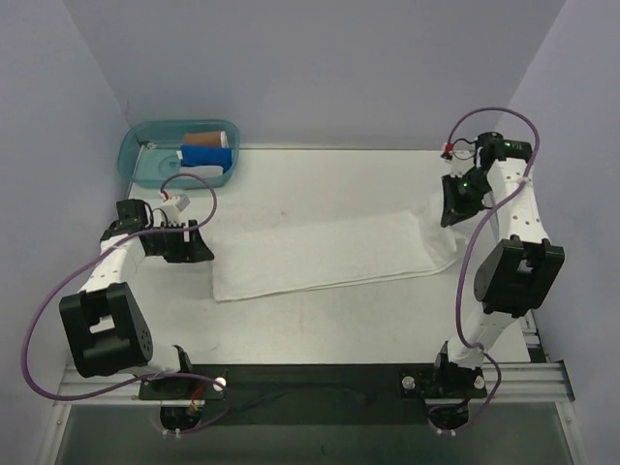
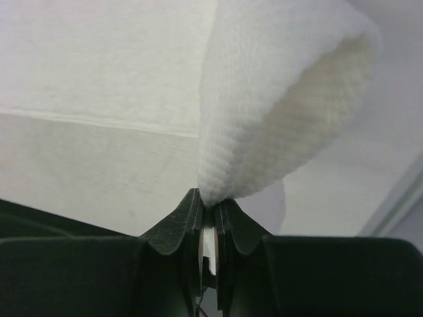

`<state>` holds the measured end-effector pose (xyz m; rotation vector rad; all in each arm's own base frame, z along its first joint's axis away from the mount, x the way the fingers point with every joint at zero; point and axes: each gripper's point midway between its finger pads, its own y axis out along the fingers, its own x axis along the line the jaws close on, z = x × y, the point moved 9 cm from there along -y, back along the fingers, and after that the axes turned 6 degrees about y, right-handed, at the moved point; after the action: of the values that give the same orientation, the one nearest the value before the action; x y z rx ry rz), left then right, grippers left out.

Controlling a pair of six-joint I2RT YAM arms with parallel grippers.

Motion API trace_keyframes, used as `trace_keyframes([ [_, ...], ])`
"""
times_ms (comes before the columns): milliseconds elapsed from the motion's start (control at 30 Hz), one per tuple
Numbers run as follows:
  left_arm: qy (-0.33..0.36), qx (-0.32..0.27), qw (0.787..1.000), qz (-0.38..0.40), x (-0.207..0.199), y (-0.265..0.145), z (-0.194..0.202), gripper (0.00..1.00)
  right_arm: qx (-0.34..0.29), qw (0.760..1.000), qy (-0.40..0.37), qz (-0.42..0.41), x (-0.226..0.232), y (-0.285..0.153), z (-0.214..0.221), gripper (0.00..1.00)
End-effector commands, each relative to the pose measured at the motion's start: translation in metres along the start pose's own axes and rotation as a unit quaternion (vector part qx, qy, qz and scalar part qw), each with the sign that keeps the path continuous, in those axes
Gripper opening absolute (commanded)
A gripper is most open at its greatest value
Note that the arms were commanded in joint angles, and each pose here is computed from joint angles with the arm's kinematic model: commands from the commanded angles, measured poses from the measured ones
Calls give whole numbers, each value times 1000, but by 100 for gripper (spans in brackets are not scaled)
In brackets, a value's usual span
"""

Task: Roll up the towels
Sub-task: Fold the towel

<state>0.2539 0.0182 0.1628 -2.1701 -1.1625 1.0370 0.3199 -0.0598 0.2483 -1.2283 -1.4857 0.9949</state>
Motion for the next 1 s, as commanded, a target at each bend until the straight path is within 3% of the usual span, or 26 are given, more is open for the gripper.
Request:
trace_keyframes([
  [0, -1, -2, 1000, 20, -1, 10, -7, 72, 33, 994, -3, -105, 52, 1, 11, 0],
  [67, -14, 6, 1000, 25, -1, 14, -7, 65, 26, 991, -6, -132, 67, 5, 7, 0],
  [200, -37, 26, 998, 40, -4, 24, -4, 62, 30, 986, -19, -162, 106, 17, -1, 0],
  [467, -50, 65, 996, 33, -1, 40, -1, 61, 59, 978, -49, -193, 170, 56, -16, 0],
  [967, -58, 100, 993, 25, 3, 51, 2, 65, 96, 970, -86, -204, 236, 97, -20, 0],
])
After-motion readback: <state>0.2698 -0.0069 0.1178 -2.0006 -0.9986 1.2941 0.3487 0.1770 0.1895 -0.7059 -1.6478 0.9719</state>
